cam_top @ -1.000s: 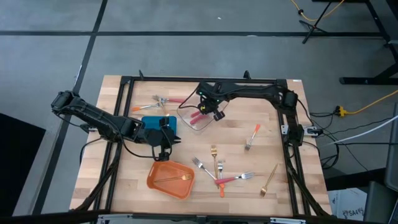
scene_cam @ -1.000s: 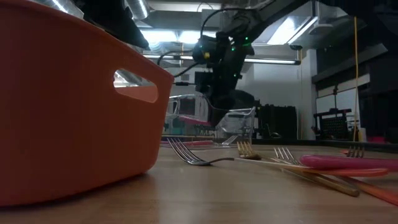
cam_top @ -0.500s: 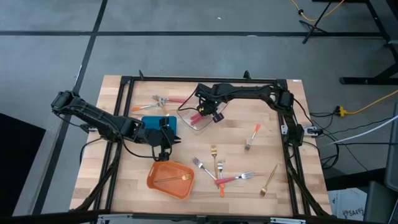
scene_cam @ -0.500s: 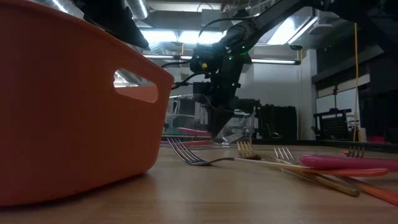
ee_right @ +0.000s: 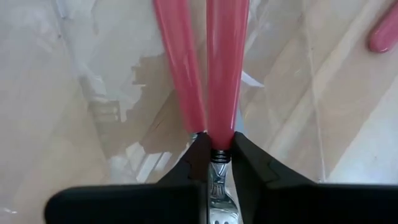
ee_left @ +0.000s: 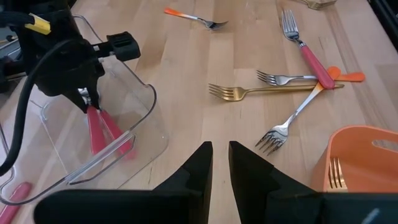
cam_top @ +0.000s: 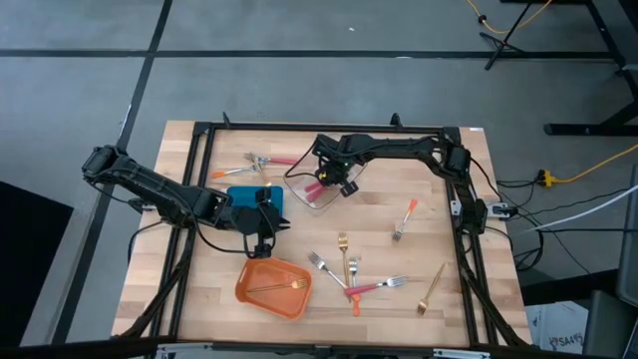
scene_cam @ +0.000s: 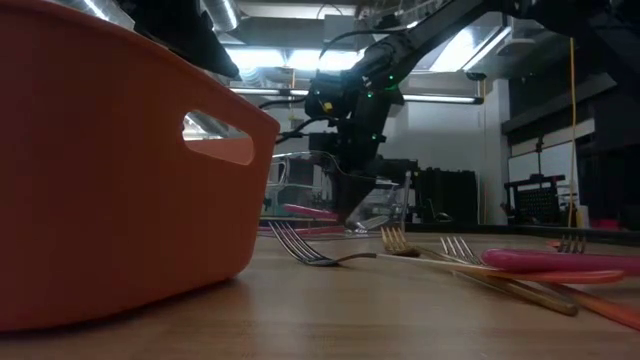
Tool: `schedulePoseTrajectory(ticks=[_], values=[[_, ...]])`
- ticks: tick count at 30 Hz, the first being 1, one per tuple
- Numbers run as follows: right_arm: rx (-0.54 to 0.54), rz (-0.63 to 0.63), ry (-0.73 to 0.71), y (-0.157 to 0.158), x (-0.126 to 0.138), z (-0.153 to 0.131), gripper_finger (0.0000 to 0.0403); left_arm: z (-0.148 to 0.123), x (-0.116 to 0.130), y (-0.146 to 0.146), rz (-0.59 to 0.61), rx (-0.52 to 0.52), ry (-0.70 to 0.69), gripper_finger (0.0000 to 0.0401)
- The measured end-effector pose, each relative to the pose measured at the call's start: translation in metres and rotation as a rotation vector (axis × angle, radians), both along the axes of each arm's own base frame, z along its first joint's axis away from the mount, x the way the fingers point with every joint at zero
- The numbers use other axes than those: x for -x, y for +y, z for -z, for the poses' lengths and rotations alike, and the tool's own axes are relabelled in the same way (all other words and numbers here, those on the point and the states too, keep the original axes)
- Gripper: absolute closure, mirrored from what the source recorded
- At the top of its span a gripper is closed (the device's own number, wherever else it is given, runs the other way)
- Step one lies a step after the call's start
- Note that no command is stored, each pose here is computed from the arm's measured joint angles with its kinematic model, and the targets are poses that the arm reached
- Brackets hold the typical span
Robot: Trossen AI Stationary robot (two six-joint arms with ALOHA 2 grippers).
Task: Sort silverware by color (type)
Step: Put the pink fork into the transparent bin, then put the orange fork into the blue bin
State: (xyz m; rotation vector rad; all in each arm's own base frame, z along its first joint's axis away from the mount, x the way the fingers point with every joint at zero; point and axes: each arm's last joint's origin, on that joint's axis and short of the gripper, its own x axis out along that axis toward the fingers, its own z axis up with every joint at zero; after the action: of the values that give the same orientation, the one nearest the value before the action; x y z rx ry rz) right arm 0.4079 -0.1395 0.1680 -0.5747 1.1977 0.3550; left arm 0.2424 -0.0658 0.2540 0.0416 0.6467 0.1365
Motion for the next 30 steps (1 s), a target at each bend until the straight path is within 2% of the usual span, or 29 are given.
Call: schedulePoseTrajectory(ticks=[9, 21, 30], values=[[0.003, 0.000, -0.010, -0.0003, -0.0009, -0.0003, 0.0342, 0.0000, 0.0000, 0.0000, 0.000, 0.000, 0.000, 0.0354], [0.003, 0.000, -0.009, -0.0003, -0.0008, -0.0003, 0.0289, 0.0000, 0.0000, 0.0000, 0.000, 0.000, 0.000, 0.0354], [0.004, 0.001, -0.011, -0.0003, -0.0010, -0.0004, 0.0283, 0.0000, 0.0000, 0.0000, -0.001, 0.001, 0.000, 0.0354]])
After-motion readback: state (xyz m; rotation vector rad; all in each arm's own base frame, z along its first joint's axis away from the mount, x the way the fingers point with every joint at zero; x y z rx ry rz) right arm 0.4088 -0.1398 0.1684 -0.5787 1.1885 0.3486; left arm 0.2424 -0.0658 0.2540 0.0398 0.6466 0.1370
